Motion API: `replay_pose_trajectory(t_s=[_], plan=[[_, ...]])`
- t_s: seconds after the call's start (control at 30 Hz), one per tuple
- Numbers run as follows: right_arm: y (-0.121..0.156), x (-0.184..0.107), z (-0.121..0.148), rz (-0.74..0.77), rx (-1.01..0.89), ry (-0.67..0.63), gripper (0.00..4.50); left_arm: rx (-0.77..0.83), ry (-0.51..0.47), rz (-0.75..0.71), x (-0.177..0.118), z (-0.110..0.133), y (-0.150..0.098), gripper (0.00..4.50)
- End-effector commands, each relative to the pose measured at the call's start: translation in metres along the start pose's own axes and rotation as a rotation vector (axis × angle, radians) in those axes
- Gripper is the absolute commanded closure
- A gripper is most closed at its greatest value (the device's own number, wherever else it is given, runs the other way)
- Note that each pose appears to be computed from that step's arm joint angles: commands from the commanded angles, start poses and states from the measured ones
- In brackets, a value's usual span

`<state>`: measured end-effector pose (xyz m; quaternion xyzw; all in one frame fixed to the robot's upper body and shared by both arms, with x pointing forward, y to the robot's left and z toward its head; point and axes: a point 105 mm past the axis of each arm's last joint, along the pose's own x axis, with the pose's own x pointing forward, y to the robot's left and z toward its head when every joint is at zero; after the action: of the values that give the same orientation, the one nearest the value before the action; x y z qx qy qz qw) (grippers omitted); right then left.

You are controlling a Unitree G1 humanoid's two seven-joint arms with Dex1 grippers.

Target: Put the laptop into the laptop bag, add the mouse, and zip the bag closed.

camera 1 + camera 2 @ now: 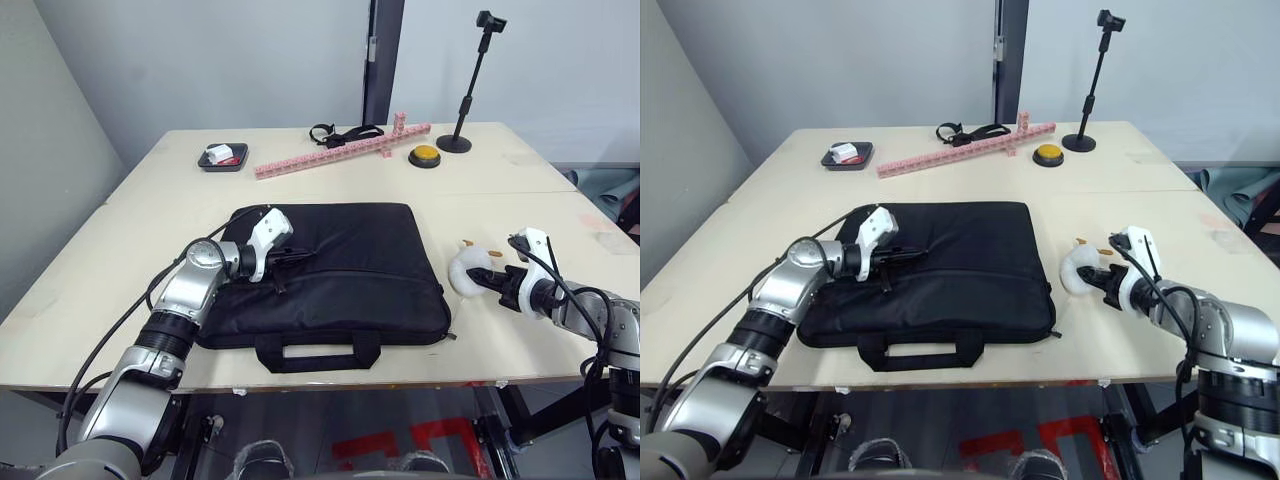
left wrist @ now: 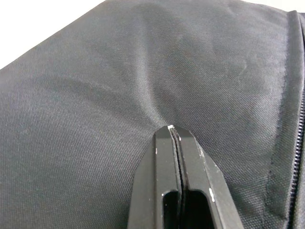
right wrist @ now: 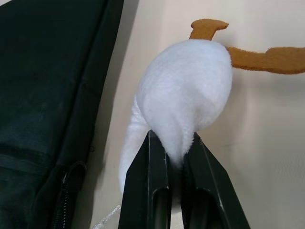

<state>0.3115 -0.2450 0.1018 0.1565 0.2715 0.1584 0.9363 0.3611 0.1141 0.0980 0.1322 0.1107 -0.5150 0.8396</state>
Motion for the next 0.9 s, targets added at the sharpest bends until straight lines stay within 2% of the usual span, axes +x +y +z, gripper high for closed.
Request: replay_pose_trajectory(t_s=[0.03, 0.53, 0.9], plan=[[0.009, -0.006, 0.019, 0.038, -0.047, -0.077, 4.47, -0.100, 0.243, -0.088, 0.004, -0.072, -0.028, 4.50], [0.016, 0.007, 0.046, 0.066, -0.118, -0.121, 4.47, -0.107, 0.246, -0.157, 0.001, -0.078, -0.040, 4.50], [0.020, 0.028, 0.057, 0.054, -0.141, -0.157, 4.47, -0.112, 0.252, -0.165, 0.000, -0.080, -0.043, 4.50]])
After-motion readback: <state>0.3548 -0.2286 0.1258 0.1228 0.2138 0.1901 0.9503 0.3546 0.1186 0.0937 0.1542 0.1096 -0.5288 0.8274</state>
